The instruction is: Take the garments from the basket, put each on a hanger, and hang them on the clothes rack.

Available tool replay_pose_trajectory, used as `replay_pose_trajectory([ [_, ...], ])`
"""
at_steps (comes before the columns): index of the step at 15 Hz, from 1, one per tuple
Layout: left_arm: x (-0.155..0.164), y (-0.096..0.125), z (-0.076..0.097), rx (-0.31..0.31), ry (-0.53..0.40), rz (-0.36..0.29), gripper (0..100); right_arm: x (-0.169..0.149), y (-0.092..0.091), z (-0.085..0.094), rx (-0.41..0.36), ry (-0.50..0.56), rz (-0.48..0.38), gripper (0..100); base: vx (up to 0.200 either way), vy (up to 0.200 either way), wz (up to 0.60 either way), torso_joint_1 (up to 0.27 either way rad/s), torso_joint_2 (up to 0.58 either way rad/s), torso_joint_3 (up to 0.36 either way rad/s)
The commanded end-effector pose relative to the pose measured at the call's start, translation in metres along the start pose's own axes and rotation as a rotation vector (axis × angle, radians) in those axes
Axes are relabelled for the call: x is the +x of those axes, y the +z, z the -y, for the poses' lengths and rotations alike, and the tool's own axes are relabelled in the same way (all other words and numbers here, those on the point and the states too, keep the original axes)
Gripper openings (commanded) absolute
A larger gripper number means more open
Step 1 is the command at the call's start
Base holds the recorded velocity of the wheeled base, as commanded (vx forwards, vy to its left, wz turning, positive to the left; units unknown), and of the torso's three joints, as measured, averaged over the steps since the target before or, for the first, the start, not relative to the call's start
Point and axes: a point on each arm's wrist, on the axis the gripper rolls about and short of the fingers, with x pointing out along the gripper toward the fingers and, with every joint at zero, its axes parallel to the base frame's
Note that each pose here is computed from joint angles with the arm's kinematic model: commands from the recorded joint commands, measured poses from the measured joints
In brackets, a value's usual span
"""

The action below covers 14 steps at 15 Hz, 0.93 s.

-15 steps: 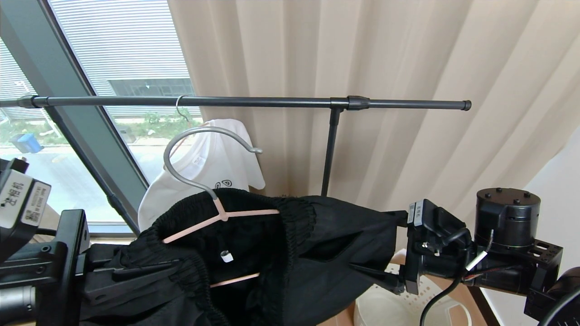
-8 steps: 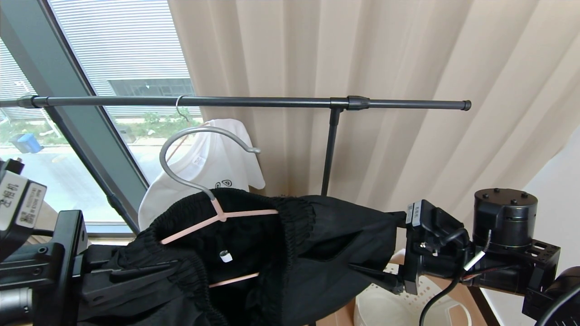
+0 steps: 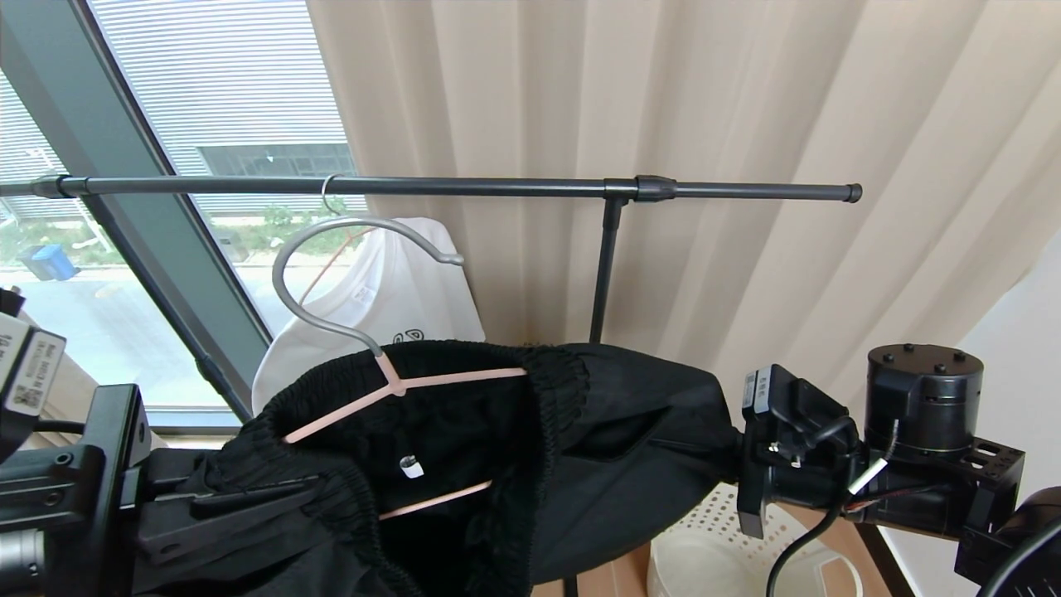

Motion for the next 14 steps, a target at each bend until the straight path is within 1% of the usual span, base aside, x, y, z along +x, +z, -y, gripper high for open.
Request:
replay_pose_trajectory([
  [1, -0.002, 0.0, 0.0, 0.0, 0.015, 0.0, 0, -0.002, -0.001, 0.004, 0.003, -0.016, -0.001, 0, 0.0, 0.0, 0.0, 0.0, 0.0, 0.0],
  [5, -0.004, -0.001, -0.001, -0.013, 0.027, -0.001, 0, -0.002, -0.005, 0.01, 0.015, -0.035, -0.012, 0, 0.0, 0.0, 0.0, 0.0, 0.0, 0.0],
  [9, -0.01, -0.001, 0.002, -0.009, 0.048, 0.007, 0, 0.001, -0.011, 0.018, 0.03, -0.053, -0.027, 0, 0.0, 0.0, 0.0, 0.0, 0.0, 0.0],
  [11, -0.012, -0.001, 0.004, -0.008, 0.05, 0.011, 0, 0.001, -0.011, 0.02, 0.031, -0.057, -0.028, 0, 0.0, 0.0, 0.0, 0.0, 0.0, 0.0],
  [14, -0.014, -0.002, 0.006, -0.023, 0.058, 0.015, 0, 0.002, -0.013, 0.022, 0.035, -0.062, -0.031, 0, 0.0, 0.0, 0.0, 0.0, 0.0, 0.0],
])
